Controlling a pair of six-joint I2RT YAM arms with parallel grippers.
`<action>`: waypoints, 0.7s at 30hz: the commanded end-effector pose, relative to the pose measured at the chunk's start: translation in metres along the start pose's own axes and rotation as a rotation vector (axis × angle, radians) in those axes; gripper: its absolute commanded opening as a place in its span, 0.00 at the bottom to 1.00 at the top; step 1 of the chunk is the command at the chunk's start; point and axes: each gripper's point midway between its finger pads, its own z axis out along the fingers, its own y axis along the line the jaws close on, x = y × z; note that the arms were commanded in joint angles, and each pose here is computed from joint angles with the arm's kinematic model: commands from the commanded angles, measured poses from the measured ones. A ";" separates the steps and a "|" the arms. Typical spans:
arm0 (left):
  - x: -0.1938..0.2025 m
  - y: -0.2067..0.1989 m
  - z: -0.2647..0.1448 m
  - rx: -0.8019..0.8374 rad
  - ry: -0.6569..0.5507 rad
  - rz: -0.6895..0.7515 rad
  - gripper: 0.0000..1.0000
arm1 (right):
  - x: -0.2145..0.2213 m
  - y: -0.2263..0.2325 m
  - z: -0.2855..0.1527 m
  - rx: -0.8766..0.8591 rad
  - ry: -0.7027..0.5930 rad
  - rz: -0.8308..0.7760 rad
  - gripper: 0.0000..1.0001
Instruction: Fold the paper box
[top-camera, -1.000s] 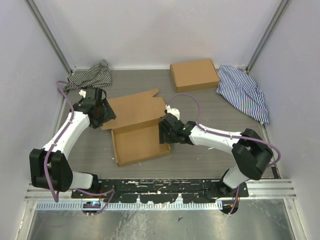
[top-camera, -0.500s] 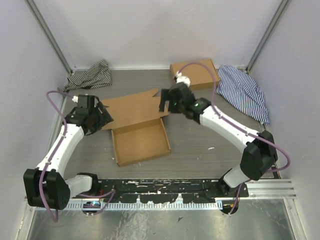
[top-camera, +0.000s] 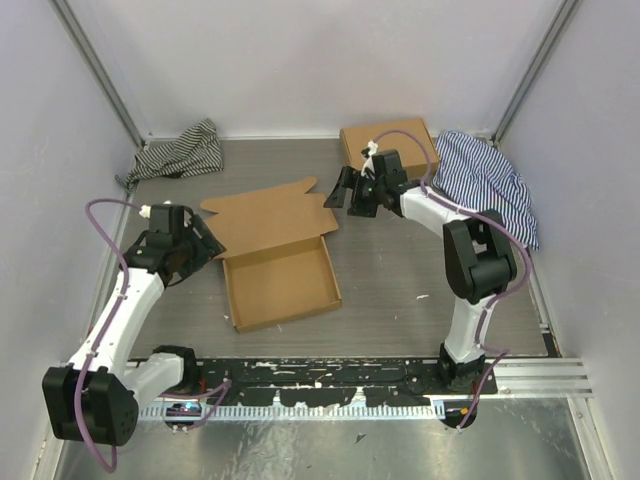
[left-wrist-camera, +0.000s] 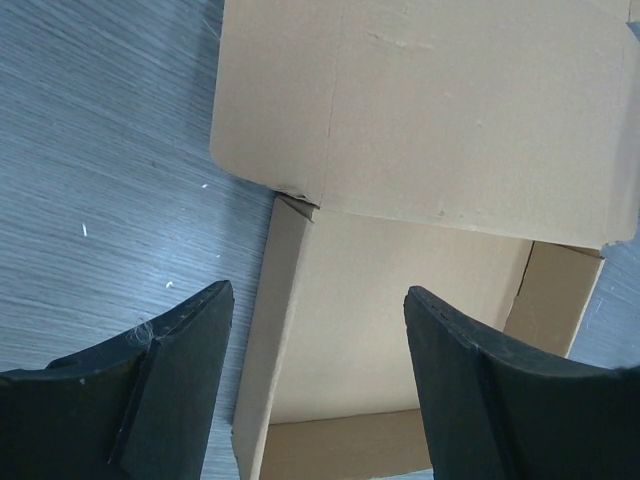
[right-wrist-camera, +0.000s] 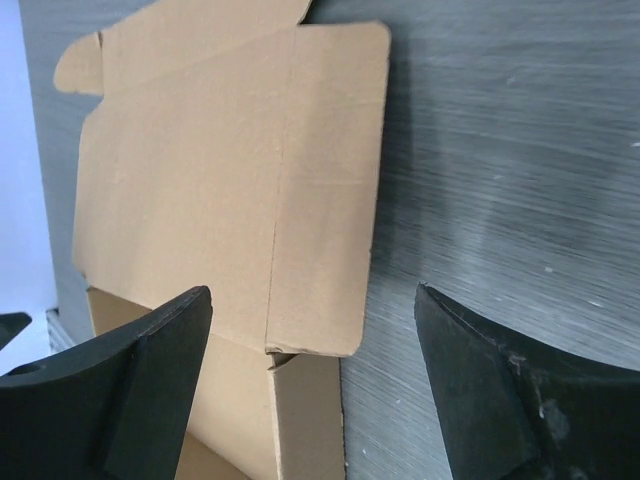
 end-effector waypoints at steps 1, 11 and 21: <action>0.003 0.000 -0.002 0.025 -0.007 -0.012 0.76 | -0.008 0.037 0.007 -0.196 0.003 -0.043 0.86; 0.011 0.006 -0.002 0.022 0.004 -0.016 0.76 | 0.006 0.027 0.032 -0.234 0.068 -0.018 0.83; 0.015 0.008 -0.003 0.020 0.010 -0.014 0.76 | 0.013 0.031 0.044 -0.311 0.115 -0.006 0.72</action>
